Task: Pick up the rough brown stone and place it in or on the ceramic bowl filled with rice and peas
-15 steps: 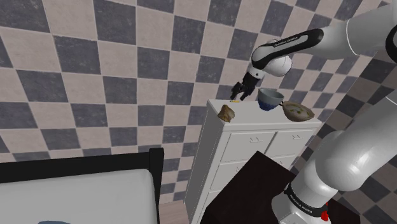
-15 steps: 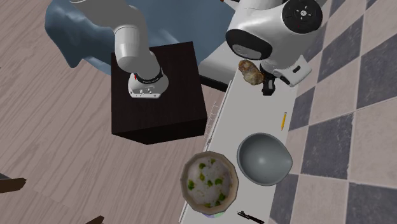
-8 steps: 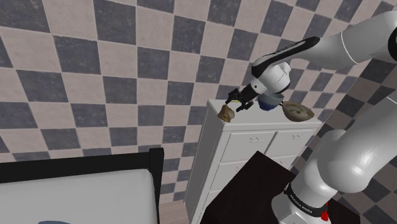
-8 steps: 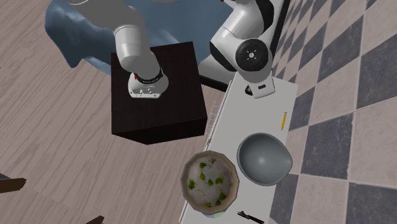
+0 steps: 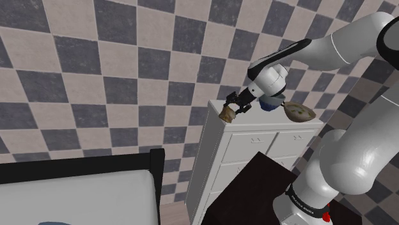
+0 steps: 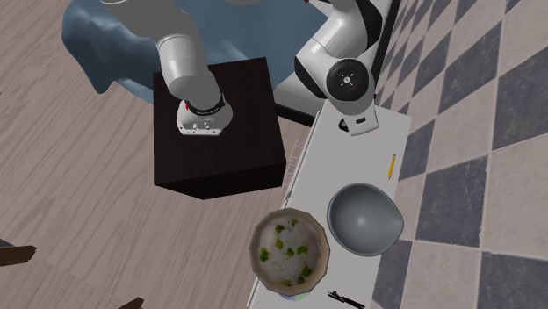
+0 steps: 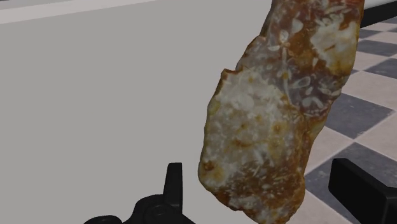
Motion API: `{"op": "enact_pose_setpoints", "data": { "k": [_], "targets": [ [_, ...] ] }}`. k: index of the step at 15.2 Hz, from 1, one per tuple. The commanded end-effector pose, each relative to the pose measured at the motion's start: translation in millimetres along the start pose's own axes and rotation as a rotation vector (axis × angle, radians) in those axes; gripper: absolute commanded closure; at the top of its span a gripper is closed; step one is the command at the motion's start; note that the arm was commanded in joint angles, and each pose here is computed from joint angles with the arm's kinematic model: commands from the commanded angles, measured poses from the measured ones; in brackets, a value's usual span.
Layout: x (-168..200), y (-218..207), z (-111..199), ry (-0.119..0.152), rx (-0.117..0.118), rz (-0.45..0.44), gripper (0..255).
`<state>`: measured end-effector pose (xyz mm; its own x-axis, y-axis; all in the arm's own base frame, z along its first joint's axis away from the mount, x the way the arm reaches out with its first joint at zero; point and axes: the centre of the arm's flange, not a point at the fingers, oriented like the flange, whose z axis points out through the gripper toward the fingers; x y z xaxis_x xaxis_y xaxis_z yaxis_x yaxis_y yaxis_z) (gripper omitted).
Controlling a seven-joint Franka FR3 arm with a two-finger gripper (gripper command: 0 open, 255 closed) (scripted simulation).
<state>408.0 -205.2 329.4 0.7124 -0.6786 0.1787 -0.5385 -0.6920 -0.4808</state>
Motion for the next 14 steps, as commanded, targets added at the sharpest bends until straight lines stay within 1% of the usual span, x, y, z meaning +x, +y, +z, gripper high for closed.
{"op": "enact_pose_setpoints", "data": {
  "k": [1, 3, 4, 13, 14],
  "targets": [
    [0.0, 0.0, 0.2, 0.000, 0.000, 0.000, 0],
    [0.0, 0.0, 0.1, 0.000, 0.000, 0.000, 0],
    [0.0, 0.0, 0.1, 0.000, 0.000, 0.000, 255],
    [0.0, 0.0, 0.2, 0.000, 0.000, 0.000, 255],
    [1.0, -2.5, -4.4, 0.000, 0.000, 0.000, 255]
  ]
}}
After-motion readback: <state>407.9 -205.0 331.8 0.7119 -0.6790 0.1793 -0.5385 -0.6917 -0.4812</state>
